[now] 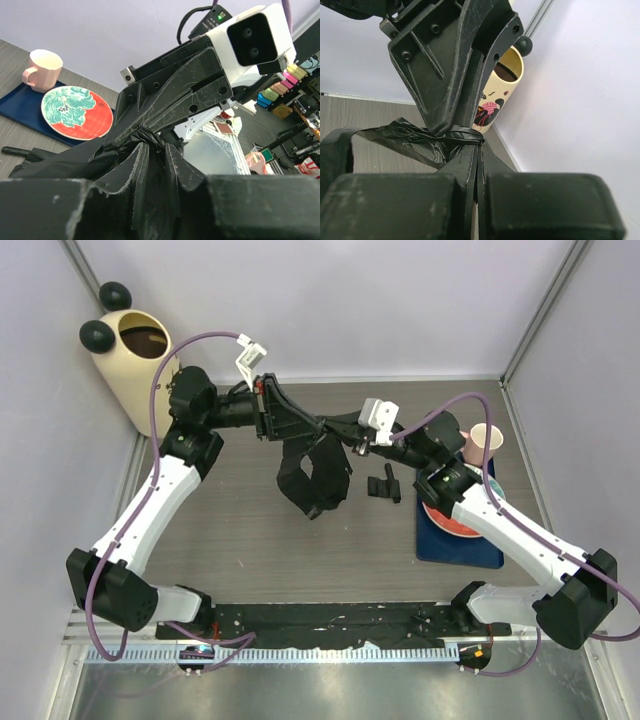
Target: Put the trash bags into the trash bin
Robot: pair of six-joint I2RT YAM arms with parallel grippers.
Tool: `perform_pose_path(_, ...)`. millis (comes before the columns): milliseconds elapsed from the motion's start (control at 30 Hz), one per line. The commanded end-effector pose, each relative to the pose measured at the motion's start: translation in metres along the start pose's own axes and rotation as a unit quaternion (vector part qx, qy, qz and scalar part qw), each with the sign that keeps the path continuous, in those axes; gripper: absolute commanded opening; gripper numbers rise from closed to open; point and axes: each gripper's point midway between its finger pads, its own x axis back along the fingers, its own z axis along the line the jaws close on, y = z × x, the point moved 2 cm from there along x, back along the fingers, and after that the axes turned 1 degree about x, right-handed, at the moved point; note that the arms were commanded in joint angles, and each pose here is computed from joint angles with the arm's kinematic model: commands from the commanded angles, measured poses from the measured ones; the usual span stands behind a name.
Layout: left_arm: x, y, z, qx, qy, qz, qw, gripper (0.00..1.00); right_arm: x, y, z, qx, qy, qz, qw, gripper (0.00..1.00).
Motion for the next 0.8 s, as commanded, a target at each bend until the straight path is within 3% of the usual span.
perform_pose_path(0,-0.001,0.004,-0.011,-0.011,-0.018,0.007,1.0,0.2,-0.006,0.03,-0.009,0.027,-0.005,-0.036,0.999,0.01)
perform_pose_path(133,-0.001,0.004,-0.013,-0.011,-0.018,-0.002,1.0,0.0,-0.007,0.029,-0.008,0.028,-0.005,-0.035,0.999,0.01)
perform_pose_path(267,0.004,0.003,-0.006,-0.009,-0.002,-0.021,1.0,0.0,-0.011,0.024,-0.014,0.015,-0.021,-0.025,0.999,0.04)
perform_pose_path(300,0.007,0.007,-0.001,-0.015,0.011,-0.037,0.999,0.0,-0.011,0.017,-0.015,0.006,-0.024,-0.009,1.0,0.1)
perform_pose_path(333,0.01,0.009,0.004,-0.015,0.023,-0.046,0.999,0.0,-0.013,0.014,-0.024,0.002,-0.04,0.007,0.999,0.29)
perform_pose_path(433,0.022,0.018,0.025,-0.016,0.061,-0.073,0.995,0.0,-0.007,-0.004,-0.034,-0.028,-0.056,0.07,0.996,0.58)
perform_pose_path(567,0.031,0.022,0.044,-0.016,0.088,-0.1,0.991,0.0,0.016,-0.024,-0.05,-0.109,-0.077,0.135,0.982,0.64)
perform_pose_path(667,0.033,0.024,0.053,-0.006,0.099,-0.118,0.988,0.0,0.036,-0.04,-0.06,-0.214,-0.083,0.175,0.958,0.64)
perform_pose_path(733,0.033,0.023,0.058,0.003,0.104,-0.122,0.987,0.0,0.041,-0.038,-0.06,-0.297,-0.077,0.175,0.936,0.56)
perform_pose_path(767,0.034,0.023,0.057,0.0,0.104,-0.125,0.987,0.0,0.04,-0.037,-0.054,-0.333,-0.047,0.167,0.927,0.44)
